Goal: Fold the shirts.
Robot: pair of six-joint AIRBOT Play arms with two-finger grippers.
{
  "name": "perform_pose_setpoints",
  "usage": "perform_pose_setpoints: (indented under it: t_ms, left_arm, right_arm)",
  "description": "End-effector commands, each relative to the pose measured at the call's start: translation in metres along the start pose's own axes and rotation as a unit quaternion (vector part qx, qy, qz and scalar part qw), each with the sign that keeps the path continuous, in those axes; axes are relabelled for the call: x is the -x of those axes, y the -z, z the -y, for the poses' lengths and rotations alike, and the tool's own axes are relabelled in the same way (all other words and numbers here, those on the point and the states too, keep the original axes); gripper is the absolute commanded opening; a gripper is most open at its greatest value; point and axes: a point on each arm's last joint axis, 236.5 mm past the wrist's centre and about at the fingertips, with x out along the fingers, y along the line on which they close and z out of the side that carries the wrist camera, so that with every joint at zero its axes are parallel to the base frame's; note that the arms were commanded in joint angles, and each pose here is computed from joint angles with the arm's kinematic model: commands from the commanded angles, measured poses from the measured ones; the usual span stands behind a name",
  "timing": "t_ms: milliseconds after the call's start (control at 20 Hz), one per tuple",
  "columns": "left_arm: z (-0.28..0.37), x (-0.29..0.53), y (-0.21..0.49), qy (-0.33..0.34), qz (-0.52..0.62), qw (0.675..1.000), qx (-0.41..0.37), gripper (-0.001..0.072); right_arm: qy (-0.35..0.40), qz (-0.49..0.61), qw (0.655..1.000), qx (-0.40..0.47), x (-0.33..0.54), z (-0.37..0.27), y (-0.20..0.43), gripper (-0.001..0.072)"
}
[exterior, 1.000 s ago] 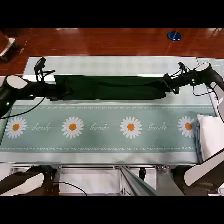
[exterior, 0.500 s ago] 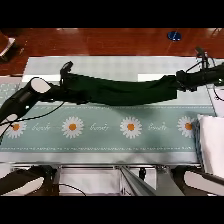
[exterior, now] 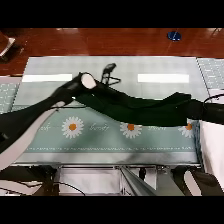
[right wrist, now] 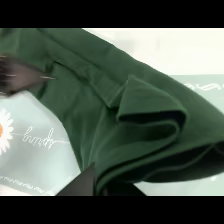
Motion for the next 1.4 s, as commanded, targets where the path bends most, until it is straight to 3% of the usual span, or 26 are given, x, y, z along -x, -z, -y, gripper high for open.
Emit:
perform_pose_setpoints:
  t_ms: [0, 200, 300, 500, 750, 1000, 1350]
  left_arm:
    - [0.056, -0.065, 0.044, 0.044, -0.071, 0.996, -0.011, 0.0017]
    - [0.1, -0.107, 0.111, 0.083, -0.149, 0.985, -0.004, 0.0018]
    - [0.102, -0.102, 0.11, 0.089, -0.152, 0.984, -0.021, 0.0018]
    - [0.06, -0.043, 0.032, 0.085, -0.087, 0.993, 0.011, 0.0018]
    - [-0.046, 0.12, -0.052, 0.016, 0.071, 0.995, 0.065, 0.0018]
    - [-0.102, 0.23, 0.03, -0.045, 0.194, 0.972, 0.126, 0.0018]
    - [-0.1, 0.217, 0.137, -0.052, 0.227, 0.96, 0.153, 0.0018]
  right_arm:
    - [-0.021, 0.011, 1.0, -0.003, 0.008, -0.016, 0.008, 0.0019]
    - [-0.04, 0.032, 0.999, -0.004, 0.009, -0.025, -0.002, 0.0019]
    - [-0.048, 0.045, 0.998, -0.005, 0.01, -0.028, -0.008, 0.002]
    - [-0.089, 0.026, 0.996, 0.01, 0.004, -0.053, -0.015, 0.002]
    - [-0.137, -0.024, 0.989, 0.058, -0.035, -0.104, -0.034, 0.0019]
    - [-0.164, -0.115, 0.975, 0.097, -0.131, -0.155, -0.044, 0.002]
    - [-0.167, -0.192, 0.965, 0.066, -0.279, -0.175, -0.043, 0.002]
